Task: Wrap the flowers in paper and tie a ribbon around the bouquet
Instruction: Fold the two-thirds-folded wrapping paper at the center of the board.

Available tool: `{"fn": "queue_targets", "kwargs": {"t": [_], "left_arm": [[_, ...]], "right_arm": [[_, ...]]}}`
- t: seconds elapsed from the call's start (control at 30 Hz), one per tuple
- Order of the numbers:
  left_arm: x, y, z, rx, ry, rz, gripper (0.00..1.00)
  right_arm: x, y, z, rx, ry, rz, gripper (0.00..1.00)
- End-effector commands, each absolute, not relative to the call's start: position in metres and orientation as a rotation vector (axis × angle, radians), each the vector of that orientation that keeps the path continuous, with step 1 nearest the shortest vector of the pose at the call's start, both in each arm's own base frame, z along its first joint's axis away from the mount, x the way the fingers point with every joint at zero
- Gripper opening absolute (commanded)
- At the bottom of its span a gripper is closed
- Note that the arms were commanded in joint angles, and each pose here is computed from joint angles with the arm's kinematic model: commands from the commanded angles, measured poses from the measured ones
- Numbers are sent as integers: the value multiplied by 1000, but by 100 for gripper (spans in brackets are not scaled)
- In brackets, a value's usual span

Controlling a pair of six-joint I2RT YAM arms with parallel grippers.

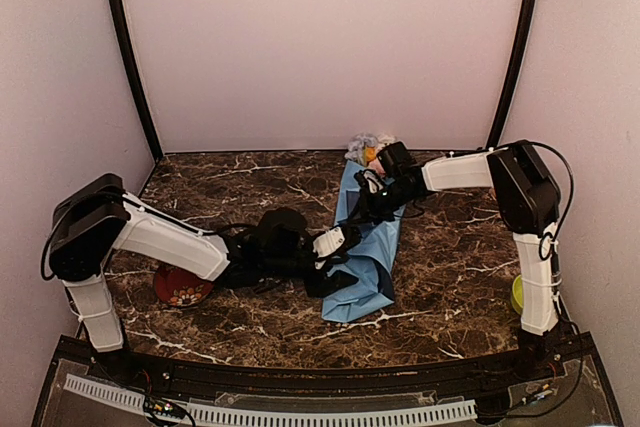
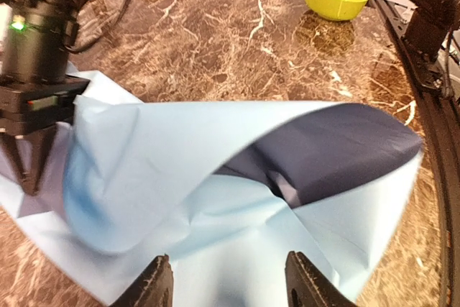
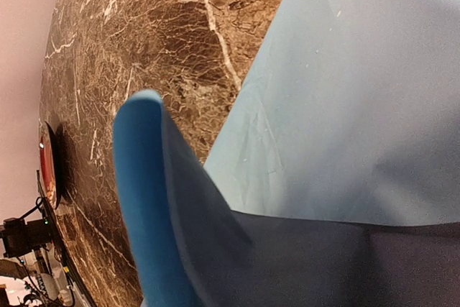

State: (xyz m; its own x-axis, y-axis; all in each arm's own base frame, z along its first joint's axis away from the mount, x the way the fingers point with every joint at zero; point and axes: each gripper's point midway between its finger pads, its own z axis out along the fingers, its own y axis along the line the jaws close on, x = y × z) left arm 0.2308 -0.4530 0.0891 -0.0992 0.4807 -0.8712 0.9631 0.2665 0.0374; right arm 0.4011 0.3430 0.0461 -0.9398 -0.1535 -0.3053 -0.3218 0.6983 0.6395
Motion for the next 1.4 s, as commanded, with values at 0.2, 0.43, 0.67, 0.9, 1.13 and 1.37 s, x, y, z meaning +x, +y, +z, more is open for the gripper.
{"fn": "queue_targets", "kwargs": {"t": [0.2, 0.43, 0.67, 0.9, 1.13, 1.37], "left_arm": [[232, -436, 45, 1431, 1842, -577, 44], [209, -434, 18, 1542, 1856, -631, 44], [198, -427, 4, 1557, 1857, -674, 42], [195, -425, 15, 1521, 1830, -712, 45], [184, -422, 53, 1460, 1749, -796, 54], [173, -415, 83, 1446, 1702, -799, 55]], "right_arm": [[403, 367, 73, -459, 2603, 1080, 0], [410, 382, 113, -429, 2489, 1157, 0], [436, 394, 122, -316, 2413, 1182, 0], [455, 400, 95, -207, 2416, 1168, 0], [448, 408, 52, -191, 2485, 1191, 0], [449, 414, 28, -193, 2534, 1187, 0]]}}
